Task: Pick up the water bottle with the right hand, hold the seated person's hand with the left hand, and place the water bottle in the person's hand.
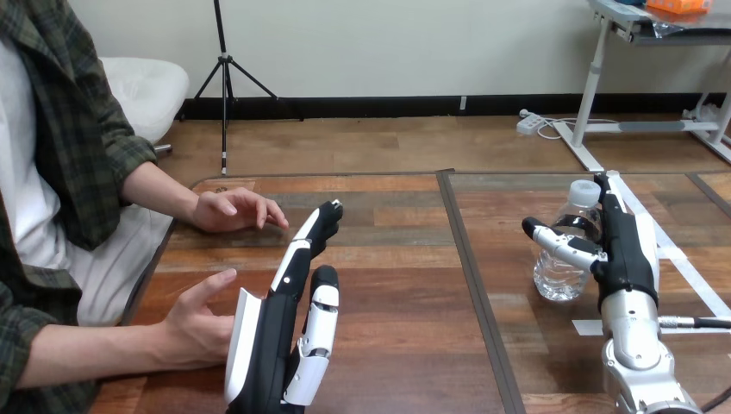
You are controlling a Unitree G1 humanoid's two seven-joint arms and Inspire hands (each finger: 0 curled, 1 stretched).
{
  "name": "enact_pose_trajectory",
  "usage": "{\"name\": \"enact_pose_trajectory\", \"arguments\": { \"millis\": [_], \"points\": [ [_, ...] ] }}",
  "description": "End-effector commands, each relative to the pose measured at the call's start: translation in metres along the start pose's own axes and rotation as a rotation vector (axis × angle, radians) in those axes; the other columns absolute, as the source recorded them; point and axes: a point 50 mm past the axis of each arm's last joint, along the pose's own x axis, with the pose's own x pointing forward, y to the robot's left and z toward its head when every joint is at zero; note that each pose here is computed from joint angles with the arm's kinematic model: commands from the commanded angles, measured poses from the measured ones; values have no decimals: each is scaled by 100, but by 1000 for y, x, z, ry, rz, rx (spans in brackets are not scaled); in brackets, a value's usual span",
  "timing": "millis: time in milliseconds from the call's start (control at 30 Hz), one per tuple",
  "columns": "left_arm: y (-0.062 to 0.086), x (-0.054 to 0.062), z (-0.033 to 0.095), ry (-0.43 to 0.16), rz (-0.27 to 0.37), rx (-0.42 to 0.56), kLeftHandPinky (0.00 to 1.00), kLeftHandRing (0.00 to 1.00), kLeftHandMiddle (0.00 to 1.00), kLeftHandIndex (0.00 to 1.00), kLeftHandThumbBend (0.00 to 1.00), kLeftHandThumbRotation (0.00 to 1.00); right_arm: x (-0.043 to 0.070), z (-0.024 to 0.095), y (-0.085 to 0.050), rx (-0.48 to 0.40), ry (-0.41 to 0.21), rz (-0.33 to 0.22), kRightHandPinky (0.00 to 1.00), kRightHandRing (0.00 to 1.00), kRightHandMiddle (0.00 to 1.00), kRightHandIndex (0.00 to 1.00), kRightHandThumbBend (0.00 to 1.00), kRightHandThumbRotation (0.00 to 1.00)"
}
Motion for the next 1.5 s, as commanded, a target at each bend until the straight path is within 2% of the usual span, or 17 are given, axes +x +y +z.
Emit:
{"name": "enact_pose_trajectory", "arguments": {
  "millis": [0,567,1067,1467],
  "points": [
    [-2,10,7,-62,14,-6,89,89,90,90,2,100,18,36,3,-3,-83,-1,90,93,97,98,63,0],
    [-1,8,7,-63,19,-4,90,89,90,90,0,100,20,30,3,-53,-28,6,89,92,96,97,66,1],
    [-1,8,7,-60,22,-9,90,89,89,90,0,100,20,25,2,-86,-2,13,90,92,95,95,70,8],
    [-1,7,6,-60,20,-7,91,89,89,90,1,100,19,22,2,-110,10,17,89,91,94,94,72,9]
  ]
}}
